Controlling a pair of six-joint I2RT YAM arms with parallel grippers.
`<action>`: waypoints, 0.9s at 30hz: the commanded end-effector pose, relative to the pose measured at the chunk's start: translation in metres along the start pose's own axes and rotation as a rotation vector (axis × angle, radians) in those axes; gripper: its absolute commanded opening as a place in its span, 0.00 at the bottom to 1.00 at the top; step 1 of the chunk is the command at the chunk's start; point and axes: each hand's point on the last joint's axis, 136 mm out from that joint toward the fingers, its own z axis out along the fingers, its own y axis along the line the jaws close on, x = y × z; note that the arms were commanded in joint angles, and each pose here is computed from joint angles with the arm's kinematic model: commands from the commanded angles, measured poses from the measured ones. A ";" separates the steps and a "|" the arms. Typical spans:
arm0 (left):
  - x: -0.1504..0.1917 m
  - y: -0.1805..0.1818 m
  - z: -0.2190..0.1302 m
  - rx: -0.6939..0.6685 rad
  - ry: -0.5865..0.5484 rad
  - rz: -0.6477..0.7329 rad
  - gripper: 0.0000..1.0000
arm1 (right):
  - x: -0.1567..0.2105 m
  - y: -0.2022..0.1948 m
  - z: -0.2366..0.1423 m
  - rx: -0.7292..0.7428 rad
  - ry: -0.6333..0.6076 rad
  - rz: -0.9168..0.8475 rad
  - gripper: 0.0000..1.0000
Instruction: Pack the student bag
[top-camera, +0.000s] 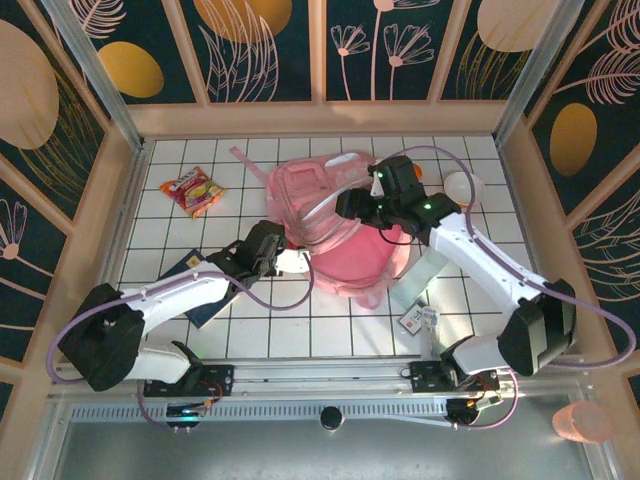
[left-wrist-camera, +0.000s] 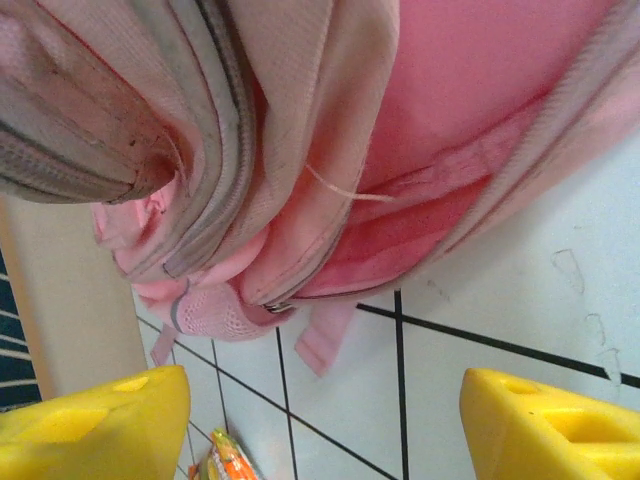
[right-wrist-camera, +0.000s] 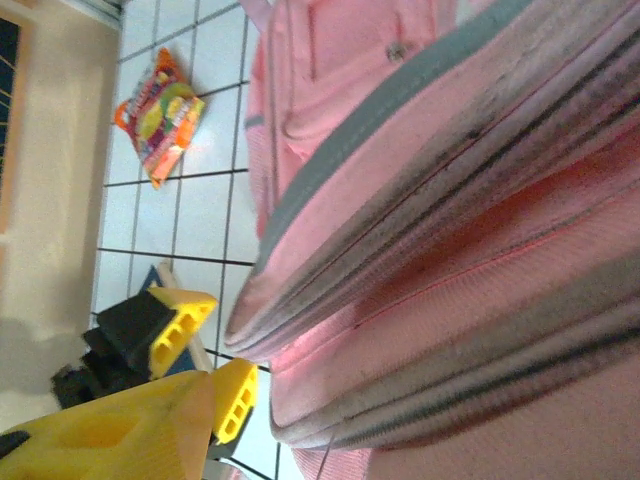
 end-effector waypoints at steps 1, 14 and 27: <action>0.008 0.012 -0.001 -0.025 0.075 -0.064 0.72 | -0.003 0.010 0.019 -0.061 0.010 0.010 0.64; 0.043 0.027 0.000 -0.105 0.217 -0.397 0.74 | 0.025 -0.003 0.079 -0.050 0.182 0.048 0.66; 0.083 0.037 -0.021 -0.055 0.215 -0.991 0.73 | 0.075 -0.021 0.069 0.036 0.423 0.057 0.64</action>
